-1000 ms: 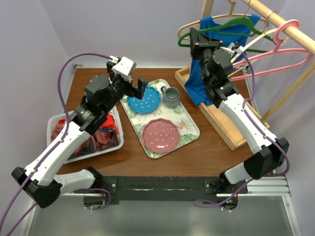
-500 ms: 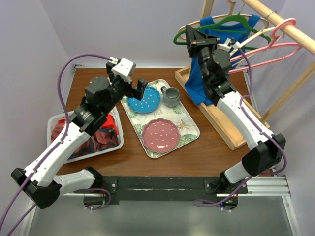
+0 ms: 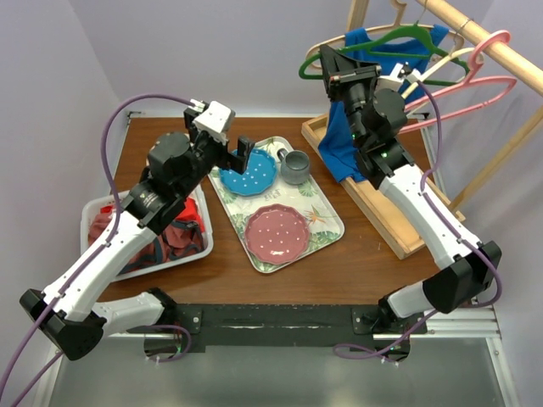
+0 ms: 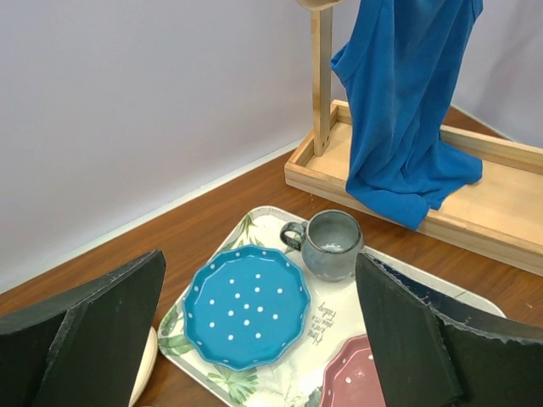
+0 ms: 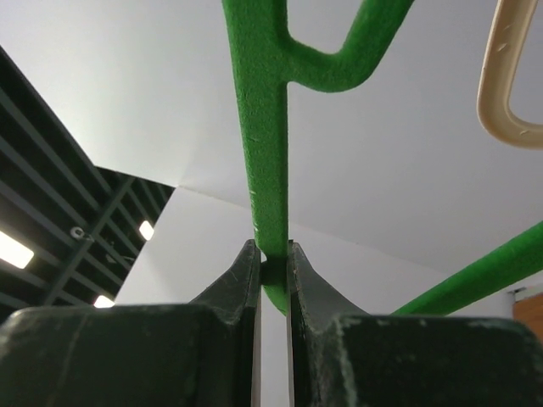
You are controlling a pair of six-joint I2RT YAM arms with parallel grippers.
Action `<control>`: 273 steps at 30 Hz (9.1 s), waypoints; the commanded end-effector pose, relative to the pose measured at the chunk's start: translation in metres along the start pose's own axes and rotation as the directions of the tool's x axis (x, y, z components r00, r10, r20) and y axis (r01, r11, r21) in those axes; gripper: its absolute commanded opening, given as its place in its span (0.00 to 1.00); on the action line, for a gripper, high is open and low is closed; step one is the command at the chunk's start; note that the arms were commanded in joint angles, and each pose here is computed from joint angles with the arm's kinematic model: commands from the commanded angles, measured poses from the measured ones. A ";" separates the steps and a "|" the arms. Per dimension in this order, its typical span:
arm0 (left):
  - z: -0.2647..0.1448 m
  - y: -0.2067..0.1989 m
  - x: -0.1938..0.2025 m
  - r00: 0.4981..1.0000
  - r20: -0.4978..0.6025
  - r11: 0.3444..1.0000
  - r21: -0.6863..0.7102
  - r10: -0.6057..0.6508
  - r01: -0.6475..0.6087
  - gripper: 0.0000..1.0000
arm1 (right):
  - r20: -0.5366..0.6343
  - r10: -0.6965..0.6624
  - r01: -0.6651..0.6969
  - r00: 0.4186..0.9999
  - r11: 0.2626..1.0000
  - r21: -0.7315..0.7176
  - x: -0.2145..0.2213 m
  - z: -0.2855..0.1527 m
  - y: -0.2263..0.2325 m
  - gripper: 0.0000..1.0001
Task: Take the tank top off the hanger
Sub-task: Place the hanger at the clothesline, then pick up the hanger from the clothesline.
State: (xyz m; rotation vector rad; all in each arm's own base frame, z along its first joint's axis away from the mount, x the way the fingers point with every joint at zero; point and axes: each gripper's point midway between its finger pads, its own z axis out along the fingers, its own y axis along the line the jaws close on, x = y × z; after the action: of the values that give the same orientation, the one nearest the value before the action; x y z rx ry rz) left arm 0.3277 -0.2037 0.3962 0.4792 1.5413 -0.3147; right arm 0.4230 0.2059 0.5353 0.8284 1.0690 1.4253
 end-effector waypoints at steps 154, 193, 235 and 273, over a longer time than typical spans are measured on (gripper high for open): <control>0.231 -0.118 -0.097 0.832 0.485 0.819 0.570 -0.269 -0.067 0.40 | -0.289 -0.712 0.704 0.640 0.694 -0.152 -0.049 -0.215 0.041 0.99; 0.173 -0.102 -0.204 0.547 0.730 0.871 0.492 -0.410 -0.004 0.00 | -0.229 -0.709 0.690 0.667 0.704 -0.169 -0.056 -0.222 0.059 0.99; 0.102 -0.049 -0.164 0.579 0.741 0.899 0.436 -0.340 -0.030 0.00 | -0.353 -0.706 0.716 0.614 0.687 -0.127 -0.038 -0.162 0.032 0.96; -0.013 -0.047 -0.126 0.635 0.645 0.848 0.529 -0.425 0.031 0.00 | -0.171 -0.861 0.831 0.480 0.508 -0.225 -0.035 -0.036 0.040 0.71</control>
State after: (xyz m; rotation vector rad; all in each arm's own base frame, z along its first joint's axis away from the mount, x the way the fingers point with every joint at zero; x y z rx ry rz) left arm 0.3163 -0.2692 0.4774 0.4556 0.8298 -1.0238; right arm 0.4033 0.1653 0.5354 -0.0363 1.4058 0.6507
